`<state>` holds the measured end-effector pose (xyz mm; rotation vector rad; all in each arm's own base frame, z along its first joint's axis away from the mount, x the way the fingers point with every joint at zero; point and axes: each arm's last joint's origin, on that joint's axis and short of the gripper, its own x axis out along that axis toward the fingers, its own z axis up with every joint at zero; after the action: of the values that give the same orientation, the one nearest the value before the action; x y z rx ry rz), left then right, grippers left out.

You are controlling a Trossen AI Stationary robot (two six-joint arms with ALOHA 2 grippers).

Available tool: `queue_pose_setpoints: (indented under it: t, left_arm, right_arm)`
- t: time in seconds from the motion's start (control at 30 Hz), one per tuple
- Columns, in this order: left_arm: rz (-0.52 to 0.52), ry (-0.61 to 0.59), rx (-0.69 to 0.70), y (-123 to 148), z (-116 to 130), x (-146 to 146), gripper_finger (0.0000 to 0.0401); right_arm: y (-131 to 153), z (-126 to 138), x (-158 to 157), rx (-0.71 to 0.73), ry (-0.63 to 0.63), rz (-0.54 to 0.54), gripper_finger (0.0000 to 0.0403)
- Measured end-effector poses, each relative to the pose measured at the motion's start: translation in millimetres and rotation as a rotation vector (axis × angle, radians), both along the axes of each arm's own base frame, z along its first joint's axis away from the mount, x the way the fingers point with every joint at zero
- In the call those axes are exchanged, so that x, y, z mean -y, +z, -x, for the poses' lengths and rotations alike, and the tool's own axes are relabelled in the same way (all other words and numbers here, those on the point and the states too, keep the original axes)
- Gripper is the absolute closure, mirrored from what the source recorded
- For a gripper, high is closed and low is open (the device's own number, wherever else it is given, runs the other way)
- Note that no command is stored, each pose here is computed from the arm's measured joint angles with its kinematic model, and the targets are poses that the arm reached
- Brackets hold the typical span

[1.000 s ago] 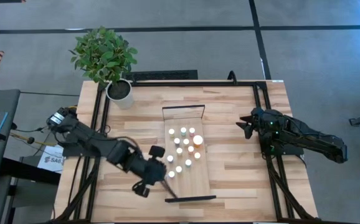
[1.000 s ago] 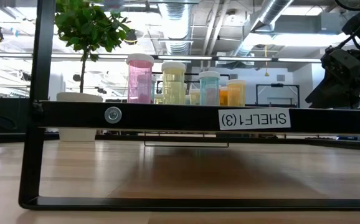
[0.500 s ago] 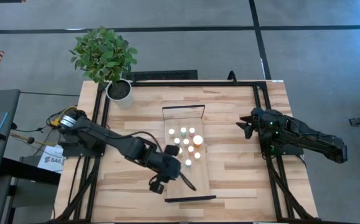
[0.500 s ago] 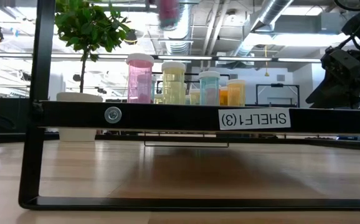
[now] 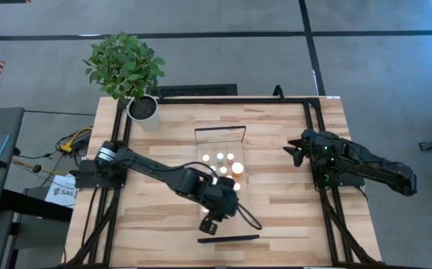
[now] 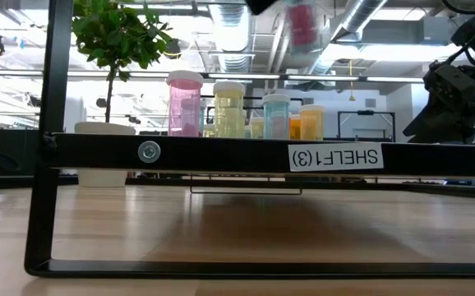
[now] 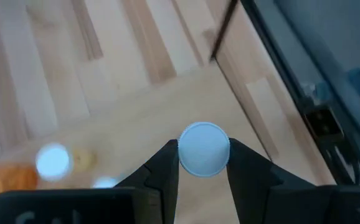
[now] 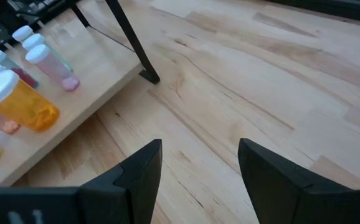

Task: Pick and place medicine bottles onto shelf by color
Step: Put the blue pill bottle on the shelf

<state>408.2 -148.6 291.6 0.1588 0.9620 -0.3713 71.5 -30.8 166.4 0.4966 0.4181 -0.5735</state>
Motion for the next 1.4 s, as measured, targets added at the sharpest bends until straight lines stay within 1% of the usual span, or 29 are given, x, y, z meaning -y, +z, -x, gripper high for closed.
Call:
queue_pose_setpoints:
  t: [0.1,0.27,0.43,0.57,0.77,0.83,0.9,1.0,1.1,1.4]
  left_arm:
    - [-0.006,0.003,-0.001,-1.9,-11.8,-0.9,0.0305]
    - [-0.033,-0.038,-0.027,-15.8,-26.0,-2.3,0.0305]
    - [-0.035,-0.105,-0.054,-30.7,-32.9,-4.5,0.0305]
    - [-0.056,-0.136,-0.048,-37.7,-37.1,-7.6,0.0305]
    - [-0.077,-0.183,-0.087,-53.9,-42.0,-13.2,0.0305]
    - [-0.072,-0.2,-0.071,-57.0,-45.5,-12.7,0.0305]
    - [-0.067,-0.215,-0.087,-60.9,-45.7,-12.8,0.0305]
    - [-0.073,-0.229,-0.077,-60.6,-46.2,-12.7,0.0305]
    - [-0.105,-0.236,-0.068,-60.8,-46.9,-14.9,0.0305]
    - [-0.109,-0.216,-0.075,-61.2,-49.1,-25.0,0.0305]
  right_arm:
    - [0.3,-0.1,0.0,0.003,0.0,0.001,0.0168]
    - [0.1,0.0,0.0,0.001,0.0,0.0,0.0168]
    - [0.1,0.0,0.0,0.001,0.0,0.0,0.0168]
    - [0.1,0.0,0.0,0.001,0.0,0.0,0.0168]
    - [0.2,-0.1,0.0,0.002,0.0,0.001,0.0168]
    - [0.0,0.0,0.0,0.0,0.0,0.0,0.0168]
    - [0.2,-0.2,0.1,0.003,0.0,0.001,0.0168]
    - [0.1,-0.1,0.1,0.002,0.0,0.001,0.0168]
    - [0.0,-0.1,0.0,0.001,0.0,0.0,0.0168]
    - [0.1,-0.1,0.0,0.002,0.0,0.001,0.0168]
